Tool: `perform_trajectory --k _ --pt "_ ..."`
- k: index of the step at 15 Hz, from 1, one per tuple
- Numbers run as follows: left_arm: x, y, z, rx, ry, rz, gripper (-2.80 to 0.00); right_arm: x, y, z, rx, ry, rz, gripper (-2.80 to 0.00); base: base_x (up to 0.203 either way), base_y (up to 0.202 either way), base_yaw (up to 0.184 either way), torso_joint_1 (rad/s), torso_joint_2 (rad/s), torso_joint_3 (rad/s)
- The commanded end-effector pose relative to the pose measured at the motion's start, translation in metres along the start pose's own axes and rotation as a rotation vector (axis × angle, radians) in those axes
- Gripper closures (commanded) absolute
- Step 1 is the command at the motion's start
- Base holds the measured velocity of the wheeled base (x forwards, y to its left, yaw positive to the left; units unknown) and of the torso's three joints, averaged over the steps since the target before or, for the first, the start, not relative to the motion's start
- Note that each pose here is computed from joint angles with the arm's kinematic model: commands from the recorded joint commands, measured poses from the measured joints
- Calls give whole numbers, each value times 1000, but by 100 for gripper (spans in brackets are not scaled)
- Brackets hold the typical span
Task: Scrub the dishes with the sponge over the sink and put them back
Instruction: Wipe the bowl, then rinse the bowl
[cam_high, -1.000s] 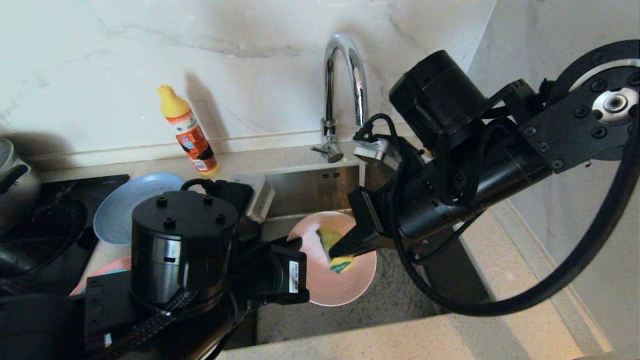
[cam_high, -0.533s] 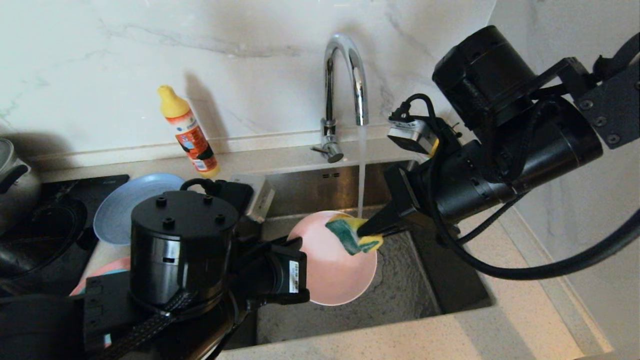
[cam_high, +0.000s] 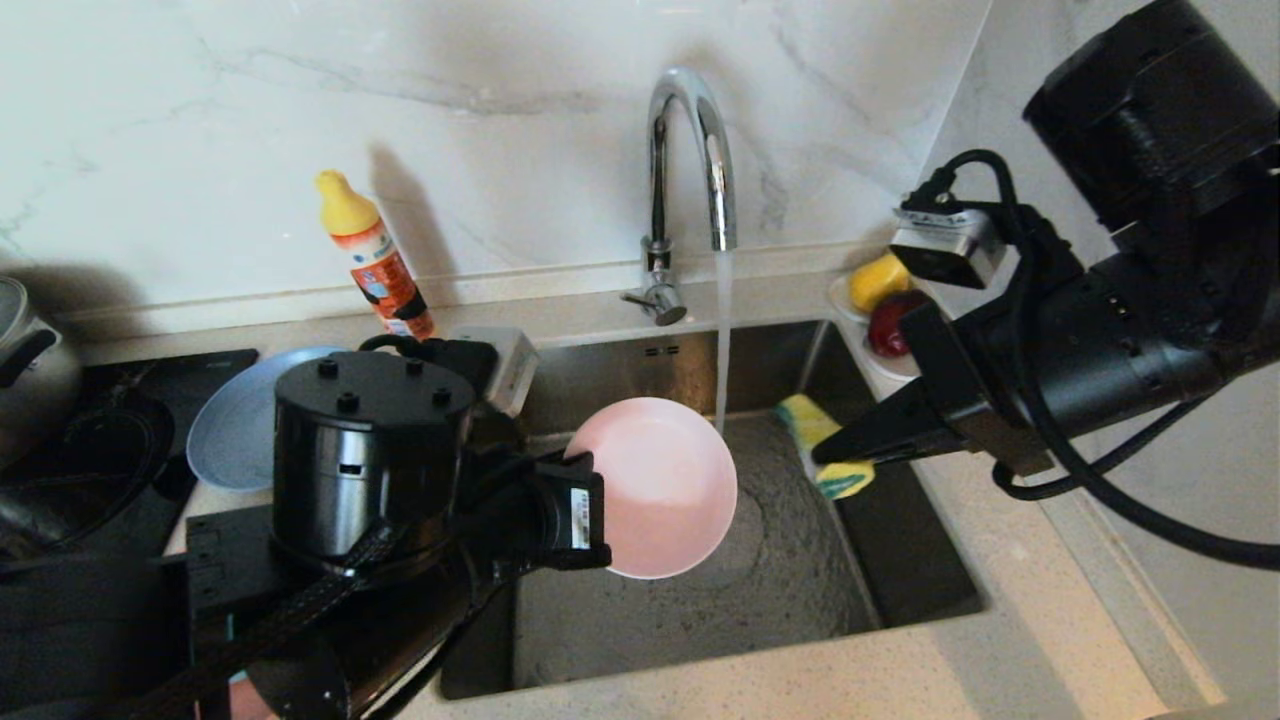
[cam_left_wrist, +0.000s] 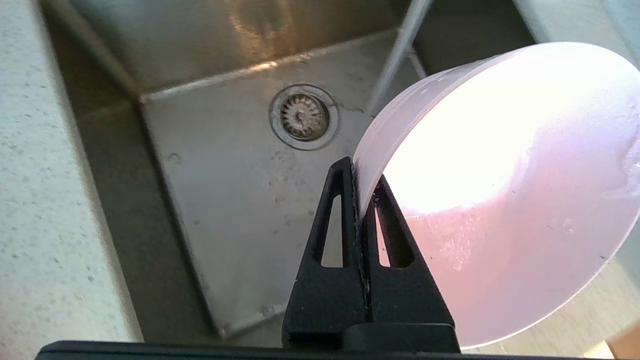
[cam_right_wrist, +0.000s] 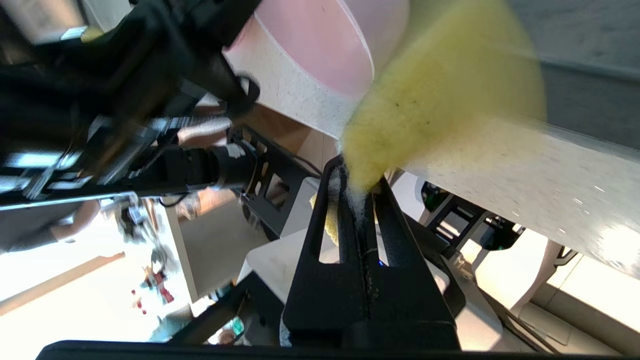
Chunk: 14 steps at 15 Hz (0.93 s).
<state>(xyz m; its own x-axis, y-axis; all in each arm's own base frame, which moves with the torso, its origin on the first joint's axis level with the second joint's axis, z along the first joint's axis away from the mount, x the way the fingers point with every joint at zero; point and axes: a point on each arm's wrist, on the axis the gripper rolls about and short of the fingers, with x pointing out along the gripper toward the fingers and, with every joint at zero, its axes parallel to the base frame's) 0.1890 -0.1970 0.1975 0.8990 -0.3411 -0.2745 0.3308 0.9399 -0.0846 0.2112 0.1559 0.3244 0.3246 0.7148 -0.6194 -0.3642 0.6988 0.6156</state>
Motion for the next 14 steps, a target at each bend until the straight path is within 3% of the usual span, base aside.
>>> perform_trajectory --k 1,5,10,12,14 --pt "22 4 0 -6 19 47 0 -33 1 -7 4 -65 8 0 0 0 0 0 0 0" --pt "60 5 7 -57 80 92 0 -65 -9 -23 48 -98 -14 0 0 0 0 0 0 0" --pt "110 11 24 -193 143 143 0 -82 -24 -39 101 -107 3 0 0 0 0 0 0 0" --pt "124 12 22 -241 205 103 0 -84 -26 -45 105 -102 8 0 0 0 0 0 0 0" --pt "136 9 20 -250 215 88 0 -87 -26 -50 105 -103 8 0 0 0 0 0 0 0"
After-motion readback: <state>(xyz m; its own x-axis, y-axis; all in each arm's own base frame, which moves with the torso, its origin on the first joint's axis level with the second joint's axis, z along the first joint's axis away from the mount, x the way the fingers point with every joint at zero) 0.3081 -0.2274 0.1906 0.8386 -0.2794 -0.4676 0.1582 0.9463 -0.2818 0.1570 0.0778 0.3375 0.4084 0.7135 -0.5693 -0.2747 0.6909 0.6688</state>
